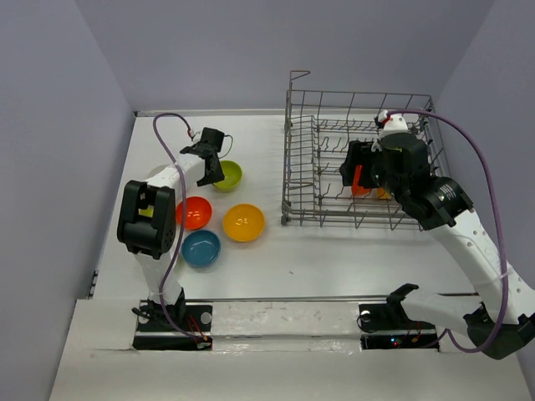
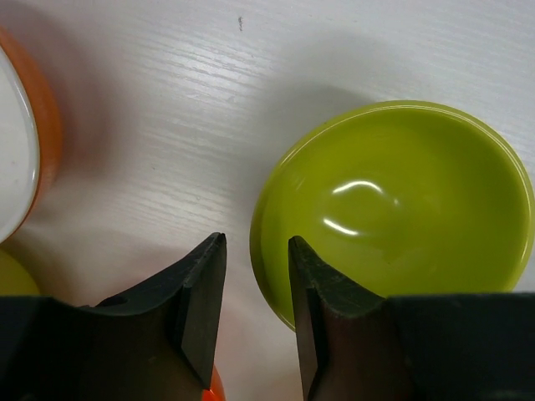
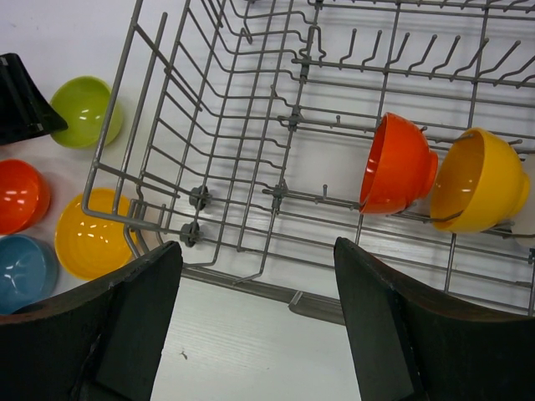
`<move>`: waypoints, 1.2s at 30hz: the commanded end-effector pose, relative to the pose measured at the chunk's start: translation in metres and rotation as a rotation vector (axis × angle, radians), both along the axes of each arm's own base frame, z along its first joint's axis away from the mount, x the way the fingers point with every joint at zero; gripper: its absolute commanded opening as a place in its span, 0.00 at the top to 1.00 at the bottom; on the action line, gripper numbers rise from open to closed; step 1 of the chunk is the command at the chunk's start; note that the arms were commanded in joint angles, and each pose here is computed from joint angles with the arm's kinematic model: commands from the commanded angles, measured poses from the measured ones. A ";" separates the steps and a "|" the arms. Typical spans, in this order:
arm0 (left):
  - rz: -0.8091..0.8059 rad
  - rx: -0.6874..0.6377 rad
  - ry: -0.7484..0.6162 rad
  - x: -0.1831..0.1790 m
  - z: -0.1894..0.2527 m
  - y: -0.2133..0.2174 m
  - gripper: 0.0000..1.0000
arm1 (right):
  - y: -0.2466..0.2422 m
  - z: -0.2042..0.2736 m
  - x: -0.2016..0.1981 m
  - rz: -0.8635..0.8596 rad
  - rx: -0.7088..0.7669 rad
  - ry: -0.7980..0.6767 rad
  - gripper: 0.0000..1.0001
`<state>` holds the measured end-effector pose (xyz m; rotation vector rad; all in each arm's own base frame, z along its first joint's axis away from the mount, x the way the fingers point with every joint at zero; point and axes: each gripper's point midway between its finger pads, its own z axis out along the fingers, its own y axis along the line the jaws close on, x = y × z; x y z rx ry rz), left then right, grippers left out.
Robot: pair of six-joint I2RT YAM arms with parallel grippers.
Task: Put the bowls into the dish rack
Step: Pick up the bowl from the dish rack.
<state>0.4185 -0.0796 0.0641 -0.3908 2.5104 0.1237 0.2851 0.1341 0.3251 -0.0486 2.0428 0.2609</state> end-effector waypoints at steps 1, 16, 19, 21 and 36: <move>0.019 -0.007 -0.038 0.012 0.007 0.001 0.56 | 0.003 0.011 0.003 0.006 0.008 -0.045 0.21; 0.015 -0.022 -0.082 0.011 0.025 0.001 1.00 | 0.007 0.011 0.006 0.013 0.015 -0.032 0.22; 0.011 -0.035 -0.153 0.013 0.058 0.001 1.00 | 0.014 0.020 0.008 0.030 0.041 -0.032 0.22; 0.012 -0.033 -0.198 0.014 0.081 0.004 1.00 | 0.022 0.024 0.011 0.049 0.055 -0.021 0.22; -0.063 -0.079 -0.456 -0.025 0.227 0.004 1.00 | 0.141 0.058 0.039 0.220 0.110 0.019 0.25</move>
